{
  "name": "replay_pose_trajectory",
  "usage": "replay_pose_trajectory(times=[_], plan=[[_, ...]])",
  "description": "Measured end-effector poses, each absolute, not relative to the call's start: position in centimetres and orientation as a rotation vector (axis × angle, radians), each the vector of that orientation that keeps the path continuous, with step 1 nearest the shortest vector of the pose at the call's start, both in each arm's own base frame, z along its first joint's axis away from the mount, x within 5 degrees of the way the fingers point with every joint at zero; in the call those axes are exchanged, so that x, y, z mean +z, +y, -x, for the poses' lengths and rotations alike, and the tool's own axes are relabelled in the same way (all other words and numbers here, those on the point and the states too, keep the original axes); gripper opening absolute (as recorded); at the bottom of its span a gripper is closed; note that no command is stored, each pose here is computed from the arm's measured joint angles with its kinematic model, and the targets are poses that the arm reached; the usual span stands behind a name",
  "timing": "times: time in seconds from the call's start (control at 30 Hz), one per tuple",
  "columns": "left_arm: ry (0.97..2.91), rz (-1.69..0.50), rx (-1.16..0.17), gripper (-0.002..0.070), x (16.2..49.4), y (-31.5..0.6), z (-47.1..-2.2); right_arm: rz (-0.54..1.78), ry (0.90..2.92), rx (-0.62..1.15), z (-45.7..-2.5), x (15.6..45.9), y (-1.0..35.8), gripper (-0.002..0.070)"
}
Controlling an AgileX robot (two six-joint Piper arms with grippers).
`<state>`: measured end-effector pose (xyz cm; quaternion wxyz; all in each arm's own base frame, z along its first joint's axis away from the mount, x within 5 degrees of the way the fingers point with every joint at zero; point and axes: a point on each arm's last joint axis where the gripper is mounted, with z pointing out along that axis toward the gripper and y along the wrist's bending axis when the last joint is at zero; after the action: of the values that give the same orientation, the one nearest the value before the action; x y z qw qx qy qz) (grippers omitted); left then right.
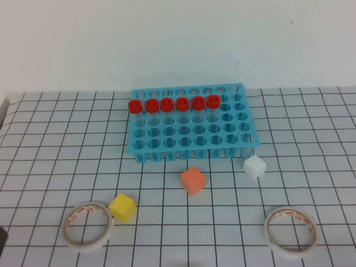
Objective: Place the test tubes
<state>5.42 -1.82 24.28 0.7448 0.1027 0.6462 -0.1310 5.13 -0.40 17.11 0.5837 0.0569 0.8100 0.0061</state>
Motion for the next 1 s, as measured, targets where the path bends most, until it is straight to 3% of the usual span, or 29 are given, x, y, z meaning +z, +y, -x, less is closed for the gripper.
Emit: replay_pose_trajectory(times=[0.2, 0.27, 0.5, 1.0], plan=[[1.665, -0.02, -0.196, -0.0001, 21.7, -0.9, -5.8, -0.133, 1.89, 0.014, -5.1, 17.1, -0.4, -0.0001], [1.695, -0.048, -0.086, -0.0001, 21.2, -0.6, -5.8, -0.133, 1.89, 0.014, -5.1, 17.1, -0.4, -0.0001], [1.786, -0.191, 0.094, -0.0001, 20.3, -0.3, -5.7, -0.133, 1.89, 0.014, -5.1, 17.1, -0.4, -0.0001], [1.808, -0.141, 0.122, -0.0001, 17.8, 0.0, -5.4, -0.133, 1.89, 0.014, -5.1, 17.1, -0.4, -0.0001]])
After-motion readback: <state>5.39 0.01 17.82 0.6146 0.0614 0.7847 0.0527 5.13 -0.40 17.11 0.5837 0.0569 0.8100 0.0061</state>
